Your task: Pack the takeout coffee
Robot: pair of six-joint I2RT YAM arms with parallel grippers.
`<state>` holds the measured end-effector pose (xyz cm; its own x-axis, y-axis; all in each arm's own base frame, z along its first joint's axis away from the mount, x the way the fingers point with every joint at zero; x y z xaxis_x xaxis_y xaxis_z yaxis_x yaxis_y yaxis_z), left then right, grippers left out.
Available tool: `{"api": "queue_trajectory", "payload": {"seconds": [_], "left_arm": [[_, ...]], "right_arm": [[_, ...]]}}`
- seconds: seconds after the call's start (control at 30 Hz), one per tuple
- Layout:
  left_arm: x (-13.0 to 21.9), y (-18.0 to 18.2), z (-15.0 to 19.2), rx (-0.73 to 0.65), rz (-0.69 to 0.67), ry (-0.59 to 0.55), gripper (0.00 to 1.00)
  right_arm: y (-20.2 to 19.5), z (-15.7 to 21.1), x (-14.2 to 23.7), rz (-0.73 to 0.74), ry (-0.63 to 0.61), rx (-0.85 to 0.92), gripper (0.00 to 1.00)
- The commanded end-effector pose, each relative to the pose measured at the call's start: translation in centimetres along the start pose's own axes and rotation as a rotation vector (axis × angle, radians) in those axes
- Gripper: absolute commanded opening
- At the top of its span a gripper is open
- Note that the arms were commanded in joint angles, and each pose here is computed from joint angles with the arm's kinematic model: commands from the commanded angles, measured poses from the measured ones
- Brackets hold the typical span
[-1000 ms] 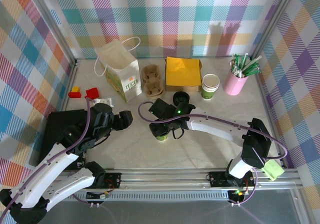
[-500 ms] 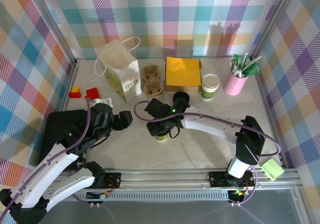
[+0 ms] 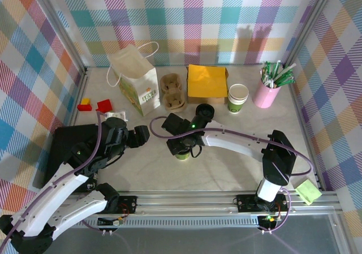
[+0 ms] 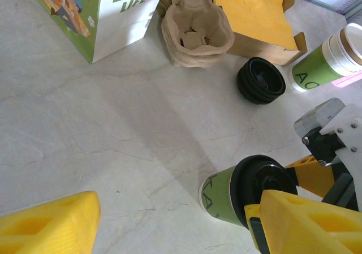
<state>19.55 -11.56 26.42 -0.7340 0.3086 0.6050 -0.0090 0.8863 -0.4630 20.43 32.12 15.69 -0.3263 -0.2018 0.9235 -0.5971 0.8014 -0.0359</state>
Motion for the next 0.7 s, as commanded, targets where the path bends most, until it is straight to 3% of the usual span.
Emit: {"api": "queue_trajectory", "payload": {"seconds": [0.0, 0.3, 0.67], "left_arm": [[0.5, 0.6, -0.3, -0.012, -0.021, -0.029, 0.75], [0.9, 0.8, -0.4, -0.006, -0.023, -0.034, 0.75], [1.1, 1.1, -0.1, 0.0, -0.03, -0.026, 0.75]], "right_arm": [[0.2, 0.8, -0.4, 0.016, 0.047, 0.009, 0.75], [-2.9, 1.8, 0.1, 0.088, 0.069, 0.015, 0.74], [-14.3, 3.6, 0.2, 0.186, 0.054, -0.194, 0.73]]}}
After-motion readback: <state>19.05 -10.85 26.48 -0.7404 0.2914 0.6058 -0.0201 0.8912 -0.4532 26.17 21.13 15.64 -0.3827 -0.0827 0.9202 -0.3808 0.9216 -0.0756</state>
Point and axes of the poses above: each hand's point on the last joint's axis, 136 mm out from that joint toward the fingers, its own x axis back along the fingers, its own y axis along the line the jaws close on, z = x × y, the point moved 3 cm from there along x, back along the fingers, and after that the axes turned 6 degrees about x, right-handed, at the moved point
